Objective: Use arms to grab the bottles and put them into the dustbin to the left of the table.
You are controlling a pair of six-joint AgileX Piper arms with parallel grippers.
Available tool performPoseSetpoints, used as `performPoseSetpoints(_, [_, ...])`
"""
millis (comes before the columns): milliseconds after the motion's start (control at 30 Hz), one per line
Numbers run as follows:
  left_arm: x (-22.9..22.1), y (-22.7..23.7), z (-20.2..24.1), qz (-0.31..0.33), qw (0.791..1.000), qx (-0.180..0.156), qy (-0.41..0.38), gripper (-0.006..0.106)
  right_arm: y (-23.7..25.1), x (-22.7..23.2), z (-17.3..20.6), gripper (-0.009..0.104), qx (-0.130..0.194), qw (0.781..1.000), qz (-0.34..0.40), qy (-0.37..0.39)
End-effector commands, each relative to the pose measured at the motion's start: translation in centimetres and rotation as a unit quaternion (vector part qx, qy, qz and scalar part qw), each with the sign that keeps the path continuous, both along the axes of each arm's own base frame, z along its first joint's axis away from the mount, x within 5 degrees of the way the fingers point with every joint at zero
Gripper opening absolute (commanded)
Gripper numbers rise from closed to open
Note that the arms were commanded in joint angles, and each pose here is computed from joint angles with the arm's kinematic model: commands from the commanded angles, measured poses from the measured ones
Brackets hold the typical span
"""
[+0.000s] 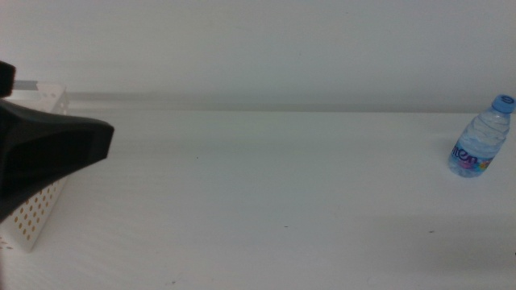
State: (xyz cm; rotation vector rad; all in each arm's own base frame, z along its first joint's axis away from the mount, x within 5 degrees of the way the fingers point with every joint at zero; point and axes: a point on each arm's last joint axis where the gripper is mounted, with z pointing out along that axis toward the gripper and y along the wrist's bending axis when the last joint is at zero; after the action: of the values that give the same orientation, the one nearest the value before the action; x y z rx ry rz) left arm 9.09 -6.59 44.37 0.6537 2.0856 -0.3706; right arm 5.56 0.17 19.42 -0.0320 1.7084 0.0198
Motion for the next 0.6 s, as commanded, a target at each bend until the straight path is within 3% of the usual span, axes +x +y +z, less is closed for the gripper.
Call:
performPoseSetpoints(0, [-0.33, 0.05, 0.24, -0.002, 1.0, -0.017, -0.006, 0.094, -0.05, -0.11, -1.19, 0.085, -0.008, 1.0, -0.002, -0.002])
performPoseSetpoints(300, [-0.31, 0.03, 0.49, -0.002, 1.0, -0.025, -0.017, 0.094, -0.05, -0.11, -1.19, 0.085, -0.008, 1.0, -0.002, -0.002])
performPoseSetpoints(567, [-0.24, -0.49, 1.21, -0.014, 0.997, -0.069, -0.039, 0.094, -0.05, -0.11, -1.19, 0.085, -0.008, 1.0, -0.002, -0.002])
